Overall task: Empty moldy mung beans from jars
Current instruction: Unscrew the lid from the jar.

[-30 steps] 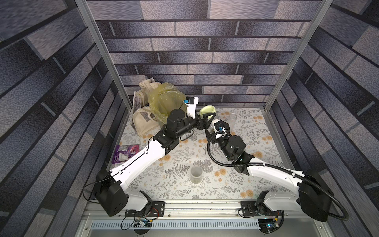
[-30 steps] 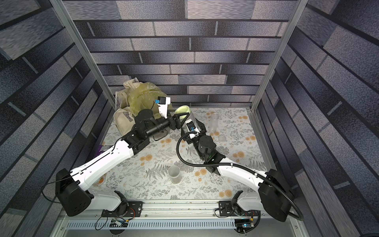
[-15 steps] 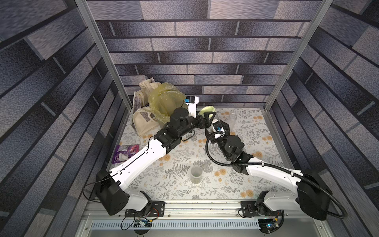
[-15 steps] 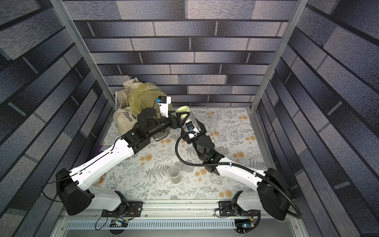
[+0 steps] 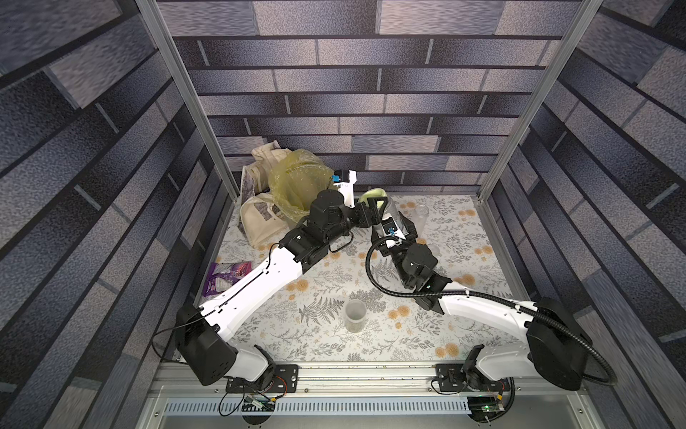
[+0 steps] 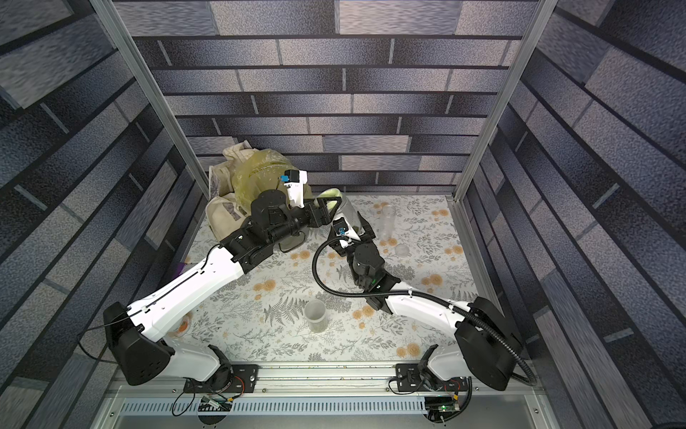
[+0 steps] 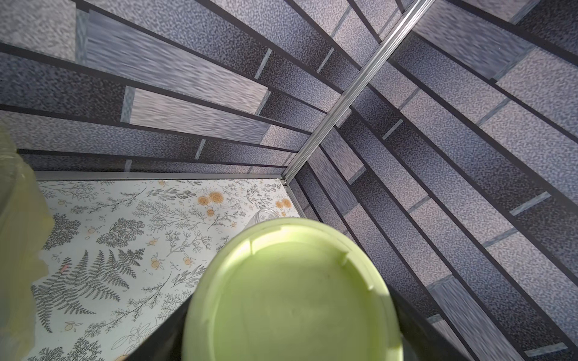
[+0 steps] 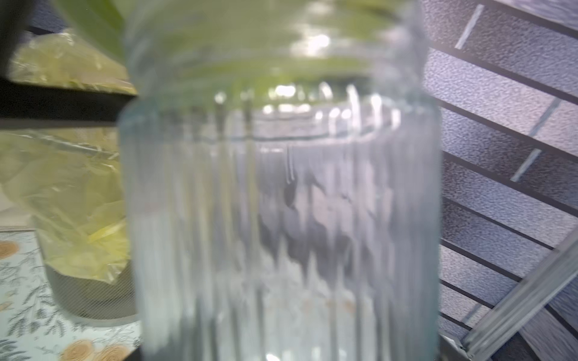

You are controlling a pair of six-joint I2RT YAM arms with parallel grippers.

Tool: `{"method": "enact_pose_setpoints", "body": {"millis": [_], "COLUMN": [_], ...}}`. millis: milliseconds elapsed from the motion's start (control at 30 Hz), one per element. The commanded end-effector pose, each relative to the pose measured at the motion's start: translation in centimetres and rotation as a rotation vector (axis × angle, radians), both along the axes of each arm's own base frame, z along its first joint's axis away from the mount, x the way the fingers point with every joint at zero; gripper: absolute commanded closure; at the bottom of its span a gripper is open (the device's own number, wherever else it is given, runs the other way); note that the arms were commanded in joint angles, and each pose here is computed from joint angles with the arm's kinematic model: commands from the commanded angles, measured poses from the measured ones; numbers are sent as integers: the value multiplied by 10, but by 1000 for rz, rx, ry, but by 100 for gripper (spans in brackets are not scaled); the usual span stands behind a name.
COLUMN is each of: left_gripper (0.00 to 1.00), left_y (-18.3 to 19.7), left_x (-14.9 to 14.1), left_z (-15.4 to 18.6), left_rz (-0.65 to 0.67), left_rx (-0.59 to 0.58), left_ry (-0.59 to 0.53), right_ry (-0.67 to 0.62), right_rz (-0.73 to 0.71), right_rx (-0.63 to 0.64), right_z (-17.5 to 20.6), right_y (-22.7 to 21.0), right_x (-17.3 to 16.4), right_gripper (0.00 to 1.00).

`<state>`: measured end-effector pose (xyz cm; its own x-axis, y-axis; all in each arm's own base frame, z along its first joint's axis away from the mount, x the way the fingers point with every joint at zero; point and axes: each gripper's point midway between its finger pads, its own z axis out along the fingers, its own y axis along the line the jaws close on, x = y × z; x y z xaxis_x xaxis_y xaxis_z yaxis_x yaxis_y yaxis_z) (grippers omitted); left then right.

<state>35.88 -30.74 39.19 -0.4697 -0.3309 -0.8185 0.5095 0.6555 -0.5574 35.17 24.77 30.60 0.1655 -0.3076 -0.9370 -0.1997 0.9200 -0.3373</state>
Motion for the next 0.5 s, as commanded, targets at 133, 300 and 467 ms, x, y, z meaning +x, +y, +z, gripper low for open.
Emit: {"method": "enact_pose_setpoints", "body": {"millis": [133,300,467], "left_gripper": [16,15,14], "left_y": [32,41,43], "left_x": [15,15,6], "left_z": [4,0,-16], "left_rz": [93,103,40], "left_rx": [-25,-11,49], "left_ry": [44,37,-10], "right_ry": [-107,-95,-53], "right_rz": [-122,-119,-74], "right_rx": [170,176,194], "right_z": [47,46,46], "right_y": [-32,-37,-43], "right_x": [3,1,-7], "right_gripper": [64,64,63]}}
